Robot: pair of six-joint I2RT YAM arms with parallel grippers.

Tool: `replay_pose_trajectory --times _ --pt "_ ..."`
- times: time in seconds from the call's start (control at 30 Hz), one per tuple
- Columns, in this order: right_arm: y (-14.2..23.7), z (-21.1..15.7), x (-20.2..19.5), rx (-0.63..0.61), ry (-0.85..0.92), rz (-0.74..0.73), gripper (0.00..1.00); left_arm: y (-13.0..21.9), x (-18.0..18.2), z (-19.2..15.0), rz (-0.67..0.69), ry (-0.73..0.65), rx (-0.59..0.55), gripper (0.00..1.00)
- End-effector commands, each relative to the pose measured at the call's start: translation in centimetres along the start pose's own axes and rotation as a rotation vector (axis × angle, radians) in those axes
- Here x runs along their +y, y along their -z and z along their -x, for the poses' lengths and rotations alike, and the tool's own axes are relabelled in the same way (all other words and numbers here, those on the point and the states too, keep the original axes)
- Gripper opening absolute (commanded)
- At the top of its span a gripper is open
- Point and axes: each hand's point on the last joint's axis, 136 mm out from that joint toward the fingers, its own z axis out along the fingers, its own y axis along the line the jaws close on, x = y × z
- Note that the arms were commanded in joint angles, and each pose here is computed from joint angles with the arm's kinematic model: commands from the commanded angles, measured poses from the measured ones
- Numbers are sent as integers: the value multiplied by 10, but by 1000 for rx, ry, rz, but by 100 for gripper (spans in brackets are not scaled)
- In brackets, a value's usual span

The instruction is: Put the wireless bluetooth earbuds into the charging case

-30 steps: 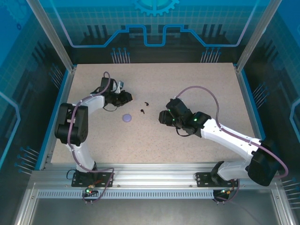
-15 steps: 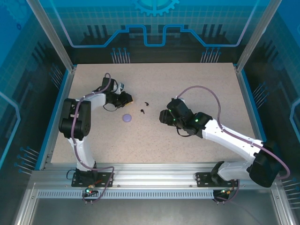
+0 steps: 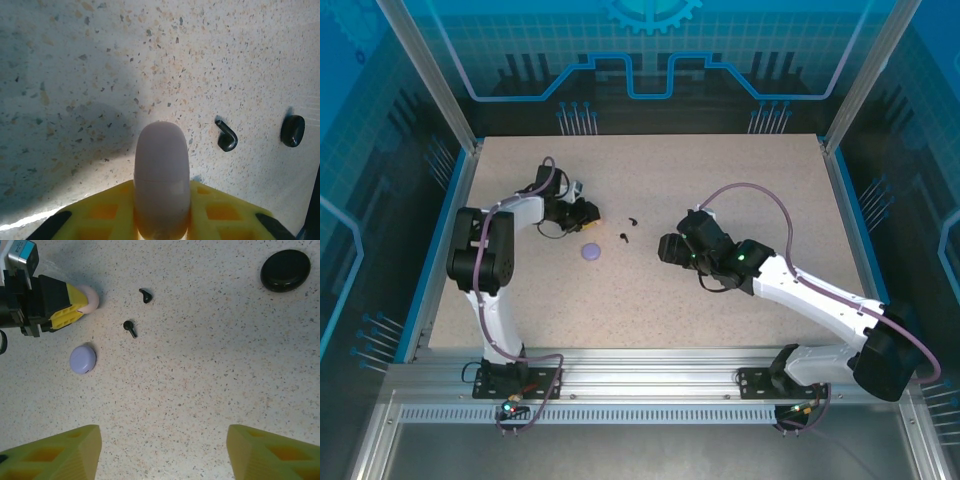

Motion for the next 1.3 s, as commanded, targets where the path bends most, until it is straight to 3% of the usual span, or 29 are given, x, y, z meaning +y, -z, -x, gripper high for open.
replay_pose_trajectory --times 0.0,0.27,0.47,0.77,0.8,1.03,1.27 --pt "15 15 10 -48 5 22 71 1 13 2 35 -3 16 32" --pt "21 21 12 -62 15 17 76 16 20 11 77 -26 -16 55" --pt "27 29 14 -79 40 9 79 55 5 33 90 -82 -122 75" --pt "26 49 7 -95 57 -30 81 135 -51 60 105 -212 -339 85" --pt "25 51 6 -94 58 -37 81 144 -56 63 106 -215 -375 98" --pt "21 78 -12 -102 60 -83 82 211 -89 64 52 -258 -671 99" --pt "7 106 -39 -84 49 -143 82 258 -109 55 39 -258 -803 99"
